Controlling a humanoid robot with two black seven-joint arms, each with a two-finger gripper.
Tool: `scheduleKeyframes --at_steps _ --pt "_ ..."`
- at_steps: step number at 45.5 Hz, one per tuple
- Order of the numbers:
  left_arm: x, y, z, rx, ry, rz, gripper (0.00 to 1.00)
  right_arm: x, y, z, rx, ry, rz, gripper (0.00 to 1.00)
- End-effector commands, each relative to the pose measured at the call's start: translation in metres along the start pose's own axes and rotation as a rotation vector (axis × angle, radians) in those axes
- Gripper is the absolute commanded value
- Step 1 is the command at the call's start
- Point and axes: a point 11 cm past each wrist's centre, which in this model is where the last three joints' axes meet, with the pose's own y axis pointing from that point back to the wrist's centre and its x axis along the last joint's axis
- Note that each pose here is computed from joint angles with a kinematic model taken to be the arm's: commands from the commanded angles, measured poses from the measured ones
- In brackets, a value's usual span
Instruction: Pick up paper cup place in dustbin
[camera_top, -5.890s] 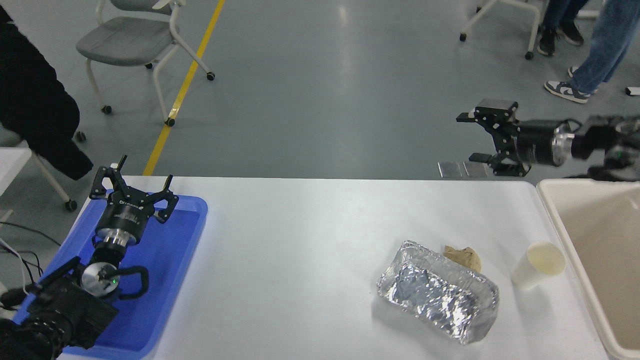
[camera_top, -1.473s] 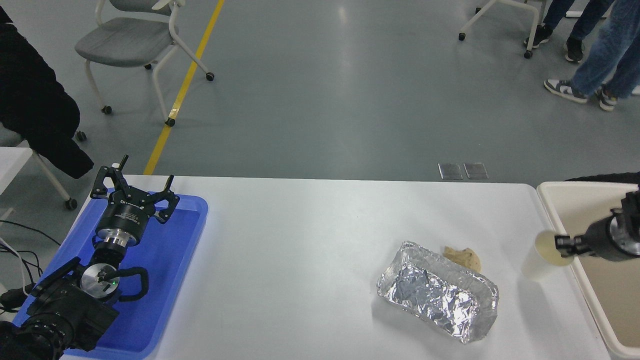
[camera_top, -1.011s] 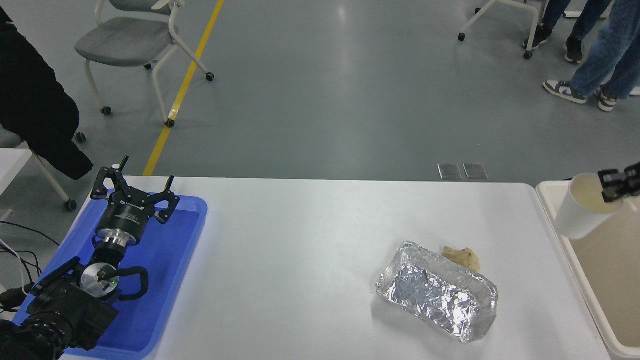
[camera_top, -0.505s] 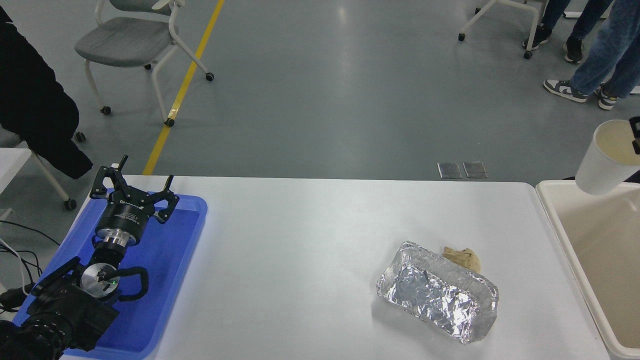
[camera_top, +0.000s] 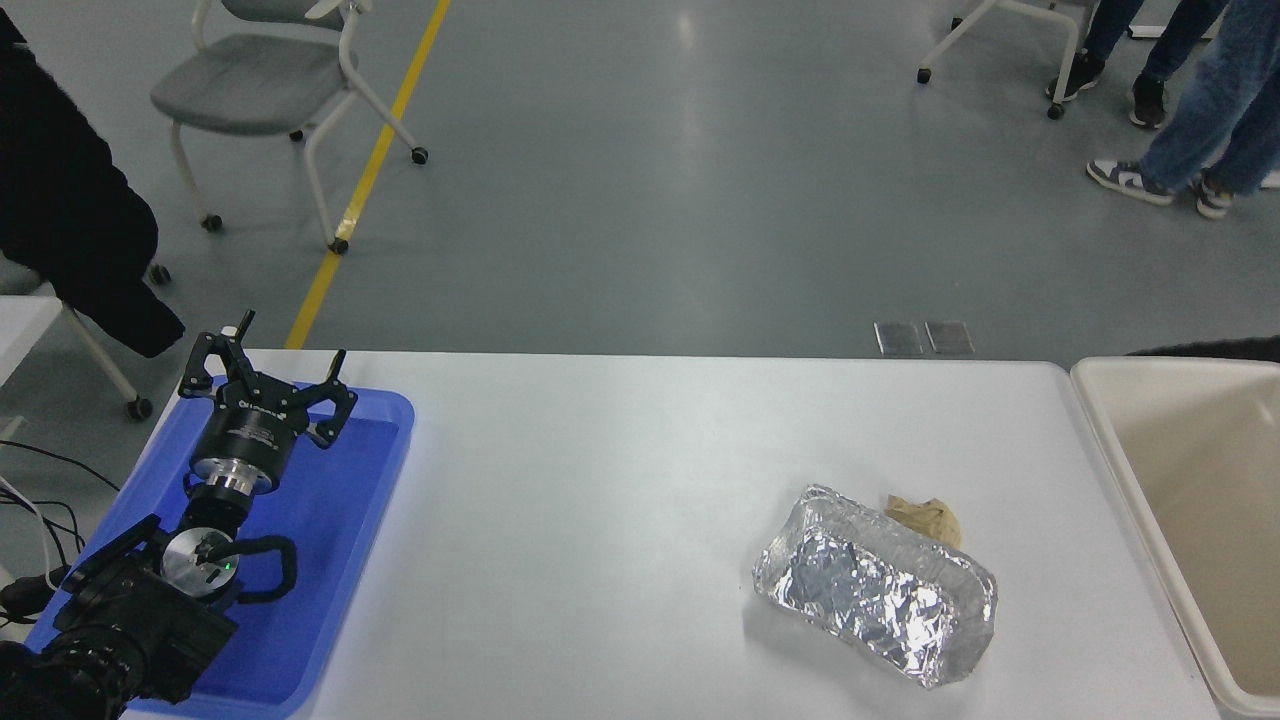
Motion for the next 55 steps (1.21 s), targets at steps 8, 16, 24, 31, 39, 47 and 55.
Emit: scheduleKeyframes --at_steps 8,16,24,31,39,47,55 --pt "0.0 0.0 0.0 0.001 0.001 -0.001 1.0 -0.085 -0.118 0.006 -0.059 0.0 0.051 0.0" --pt "0.0 0.0 0.0 0.001 0.001 -0.001 1.0 -0.109 -0.151 -0.022 -0.029 -0.057 0.06 0.0" --pt "-0.001 -0.001 0.0 -0.001 0.001 -0.003 1.0 -0.129 -0.171 -0.045 -0.009 -0.094 0.091 0.0" --pt "0.0 0.0 0.0 -0.002 -0.001 0.0 1.0 -0.14 -0.178 -0.054 0.004 -0.114 0.083 0.0" --pt "0.0 0.0 0.0 -0.002 -0.001 0.0 1.0 -0.149 -0.183 -0.06 0.011 -0.109 0.086 0.0" --pt "0.0 0.0 0.0 -0.002 -0.001 0.0 1.0 -0.148 -0.184 -0.063 0.019 -0.113 0.105 0.13" --pt "0.0 0.0 0.0 0.0 -0.001 0.0 1.0 -0.147 -0.186 -0.076 0.05 -0.138 0.113 1.0"
